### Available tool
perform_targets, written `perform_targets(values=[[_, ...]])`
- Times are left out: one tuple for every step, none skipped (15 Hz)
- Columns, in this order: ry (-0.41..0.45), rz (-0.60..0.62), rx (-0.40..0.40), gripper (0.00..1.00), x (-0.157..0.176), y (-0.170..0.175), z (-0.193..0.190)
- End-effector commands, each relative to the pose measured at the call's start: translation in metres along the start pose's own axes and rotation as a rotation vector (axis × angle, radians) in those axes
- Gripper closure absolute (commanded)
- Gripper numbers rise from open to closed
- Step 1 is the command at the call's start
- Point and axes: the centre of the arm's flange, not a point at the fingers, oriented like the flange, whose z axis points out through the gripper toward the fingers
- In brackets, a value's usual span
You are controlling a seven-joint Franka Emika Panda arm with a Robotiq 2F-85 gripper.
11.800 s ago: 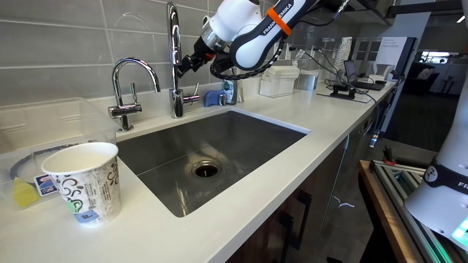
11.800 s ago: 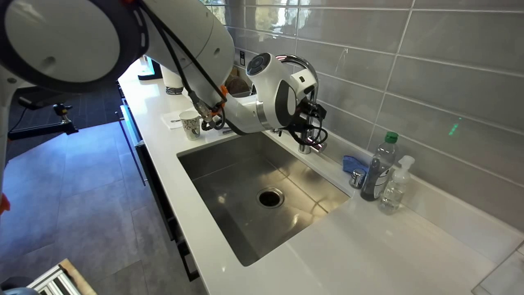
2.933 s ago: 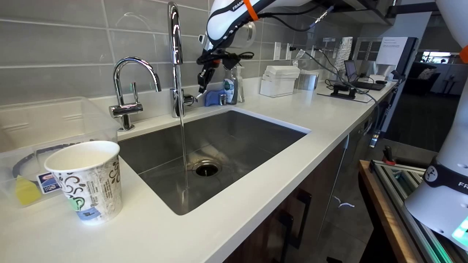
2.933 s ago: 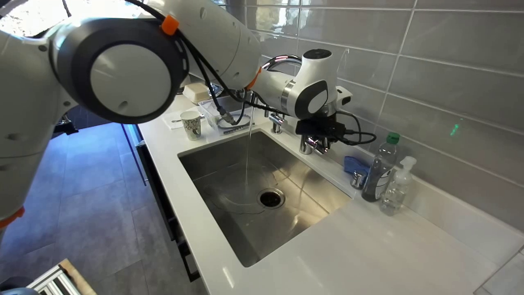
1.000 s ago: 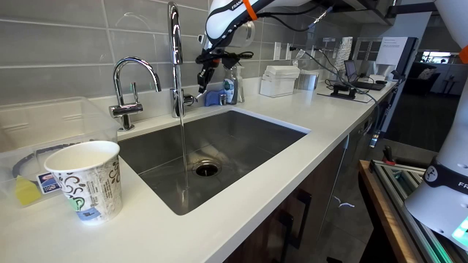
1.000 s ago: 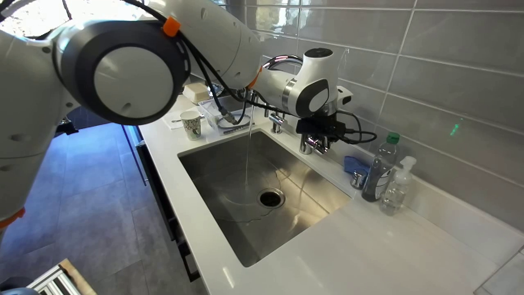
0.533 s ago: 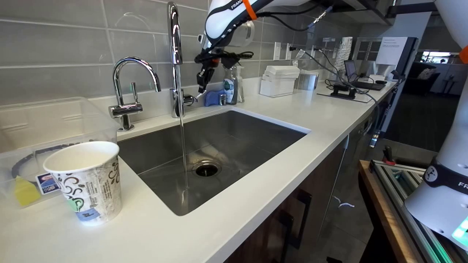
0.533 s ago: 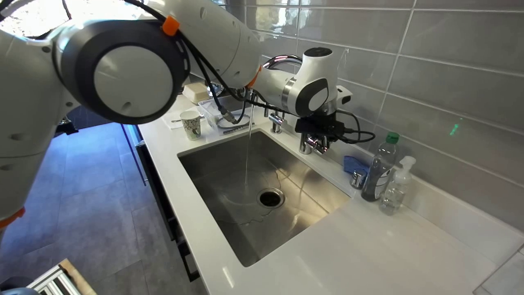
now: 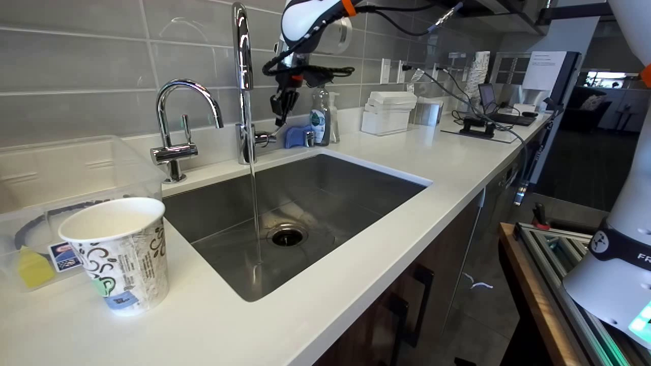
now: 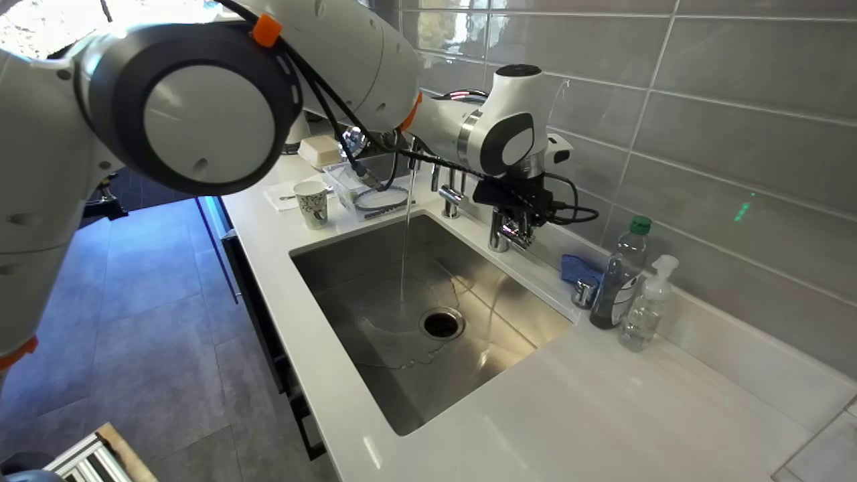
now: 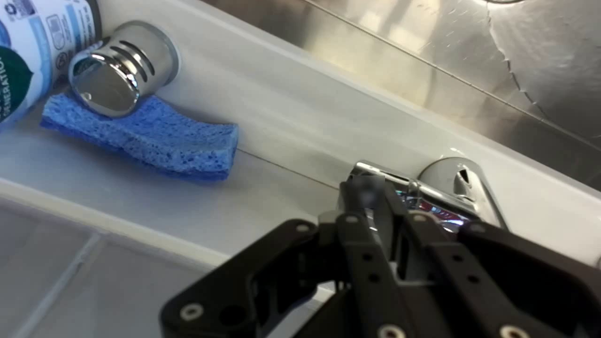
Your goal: Open then close the tap
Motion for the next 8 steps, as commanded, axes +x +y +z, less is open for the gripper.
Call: perform_targets(values=[[-0.086,0.058,0.078,0.96,-0.003,-0.027,-0.019],[-0.102,0.07,0.097,0.96,-0.004,-0.032,-0.021],[-0.119,0.087,0.122,0.96,-0.003,-0.037,-0.023],[-0.116,0.092,0.112,0.96,-0.005,-0.037,-0.02],[-0.113,0.096,0.111,0.96,-0.006,-0.036,-0.018],[-0.101,0.092,0.097,0.96,-0.006,-0.034,-0.016],[-0.081,0.09,0.081,0.96,-0.005,-0.032,-0.016],[-0.072,0.091,0.059,0.6,-0.004,-0.03,-0.017]])
